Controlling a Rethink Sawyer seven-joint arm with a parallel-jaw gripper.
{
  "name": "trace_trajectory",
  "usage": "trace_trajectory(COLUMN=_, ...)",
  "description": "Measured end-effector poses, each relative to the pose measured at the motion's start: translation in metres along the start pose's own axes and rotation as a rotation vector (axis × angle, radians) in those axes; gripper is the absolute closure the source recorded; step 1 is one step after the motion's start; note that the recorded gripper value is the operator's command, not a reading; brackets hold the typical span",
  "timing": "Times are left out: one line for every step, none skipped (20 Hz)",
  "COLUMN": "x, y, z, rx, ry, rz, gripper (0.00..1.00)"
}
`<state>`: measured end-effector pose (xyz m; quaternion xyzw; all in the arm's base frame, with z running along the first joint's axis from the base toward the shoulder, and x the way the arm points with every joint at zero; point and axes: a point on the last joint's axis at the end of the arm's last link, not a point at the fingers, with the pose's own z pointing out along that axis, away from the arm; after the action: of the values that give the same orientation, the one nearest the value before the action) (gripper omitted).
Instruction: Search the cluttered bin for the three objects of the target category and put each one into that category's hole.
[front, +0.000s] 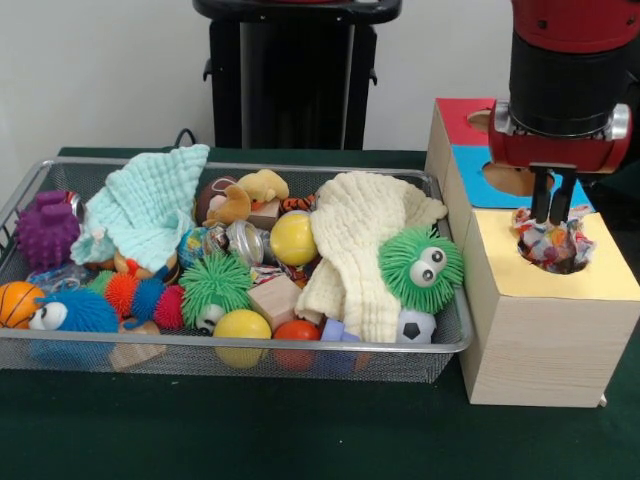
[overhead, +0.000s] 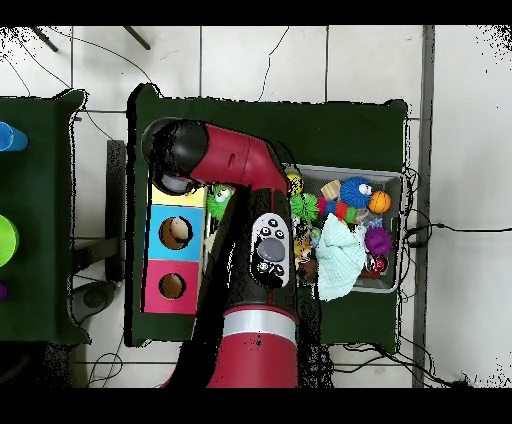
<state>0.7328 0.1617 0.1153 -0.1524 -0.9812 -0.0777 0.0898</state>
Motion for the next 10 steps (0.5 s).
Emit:
trace_trajectory(x=0.004, y=-0.001, z=0.004, rx=0.002, ry=0.03, rz=0.001, gripper=1.0)
trace_trajectory(x=0.005, y=-0.001, z=0.006, rx=0.003, ry=0.038, rz=0.002, gripper=1.0)
trace_trajectory(x=0.006, y=-0.001, z=0.007, rx=0.003, ry=0.041, rz=0.003, gripper=1.0)
trace_trajectory(x=0.006, y=-0.001, z=0.008, rx=0.003, ry=0.044, rz=0.003, gripper=1.0)
trace_trajectory(x=0.007, y=-0.001, z=0.01, rx=0.003, ry=0.047, rz=0.003, gripper=1.0)
trace_trajectory(x=0.008, y=-0.001, z=0.013, rx=0.002, ry=0.053, rz=0.005, gripper=1.0)
trace_trajectory(x=0.008, y=-0.001, z=0.015, rx=0.0, ry=0.059, rz=0.008, gripper=1.0)
trace_trajectory(x=0.008, y=-0.001, z=0.016, rx=-0.001, ry=0.06, rz=0.009, gripper=1.0)
trace_trajectory(x=0.009, y=0.0, z=0.018, rx=-0.006, ry=0.063, rz=0.011, gripper=1.0)
trace_trajectory(x=0.009, y=0.001, z=0.018, rx=-0.01, ry=0.064, rz=0.013, gripper=1.0)
